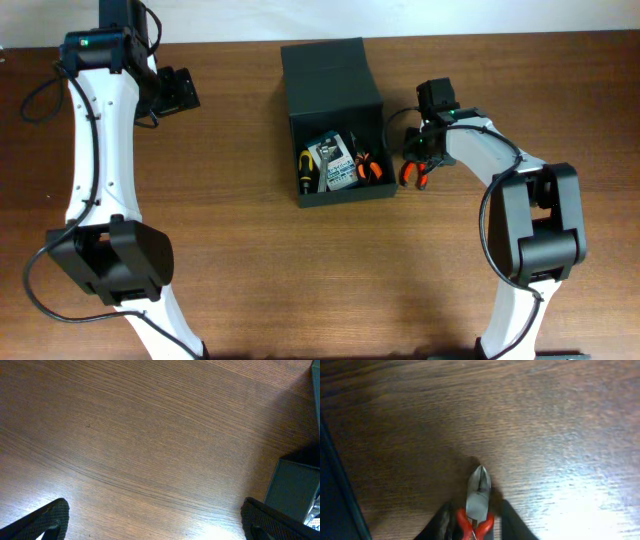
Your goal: Pack container
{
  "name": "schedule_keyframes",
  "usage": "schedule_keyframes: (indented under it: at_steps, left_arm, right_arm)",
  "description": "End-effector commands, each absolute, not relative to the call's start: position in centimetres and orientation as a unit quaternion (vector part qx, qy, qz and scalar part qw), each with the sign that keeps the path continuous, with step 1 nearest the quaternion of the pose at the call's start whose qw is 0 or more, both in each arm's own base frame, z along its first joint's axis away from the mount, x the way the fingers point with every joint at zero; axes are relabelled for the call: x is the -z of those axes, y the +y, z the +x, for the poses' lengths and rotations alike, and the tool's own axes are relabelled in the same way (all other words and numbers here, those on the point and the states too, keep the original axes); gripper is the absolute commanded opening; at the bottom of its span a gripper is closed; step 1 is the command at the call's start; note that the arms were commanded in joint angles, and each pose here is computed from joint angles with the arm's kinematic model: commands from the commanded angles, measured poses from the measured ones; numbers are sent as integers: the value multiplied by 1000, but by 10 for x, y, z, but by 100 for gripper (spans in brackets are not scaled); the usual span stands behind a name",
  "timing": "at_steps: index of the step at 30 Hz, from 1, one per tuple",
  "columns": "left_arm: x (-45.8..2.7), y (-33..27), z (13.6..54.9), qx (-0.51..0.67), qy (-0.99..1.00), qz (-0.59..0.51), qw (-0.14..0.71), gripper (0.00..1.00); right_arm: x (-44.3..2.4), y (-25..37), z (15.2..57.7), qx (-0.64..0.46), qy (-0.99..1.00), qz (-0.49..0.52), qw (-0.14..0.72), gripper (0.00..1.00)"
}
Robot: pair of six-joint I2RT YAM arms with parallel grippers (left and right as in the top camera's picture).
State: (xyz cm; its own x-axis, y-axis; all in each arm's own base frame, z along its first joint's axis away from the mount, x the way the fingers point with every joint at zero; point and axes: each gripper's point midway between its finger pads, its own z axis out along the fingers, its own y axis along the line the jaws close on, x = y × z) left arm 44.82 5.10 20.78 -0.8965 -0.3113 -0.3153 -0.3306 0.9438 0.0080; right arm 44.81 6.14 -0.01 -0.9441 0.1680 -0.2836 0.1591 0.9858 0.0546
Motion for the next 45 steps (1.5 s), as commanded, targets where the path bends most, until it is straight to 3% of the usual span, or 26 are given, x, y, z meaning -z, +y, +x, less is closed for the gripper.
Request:
schedule_keyframes:
  at_steps: [1, 13, 16, 19, 24, 33, 35, 40, 41, 45]
  left_arm:
    - [-213, 54, 451, -38, 972, -161, 166, 99]
    - [-213, 54, 451, -38, 972, -161, 166, 99]
    - [-213, 54, 451, -38, 972, -161, 166, 99]
    - [-213, 54, 451, -38, 972, -161, 166, 99]
    - [-213, 54, 451, -38, 972, -161, 166, 99]
    - [-213, 54, 451, -38, 972, -161, 166, 99]
    - [-213, 54, 451, -38, 972, -161, 166, 99]
    - [-213, 54, 451, -38, 972, -161, 166, 99]
    - [-213, 54, 451, -38, 972, -161, 166, 99]
    - [-213, 54, 451, -38, 972, -161, 166, 99]
  right_arm:
    - [39, 62, 421, -13, 993, 90, 80, 17]
    - [41, 59, 403, -5, 994, 102, 44, 18]
    - [42, 58, 396, -2, 994, 104, 29, 39]
    - [42, 57, 391, 1, 994, 104, 19, 43]
    - [42, 57, 390, 1, 993, 120, 17, 24]
    - [41, 59, 403, -6, 991, 126, 43, 19]
    - [41, 59, 406, -7, 991, 125, 49, 10]
    - [40, 60, 409, -9, 991, 125, 55, 10]
    - [40, 60, 409, -9, 991, 125, 55, 4]
    - [40, 59, 410, -8, 991, 124, 57, 4]
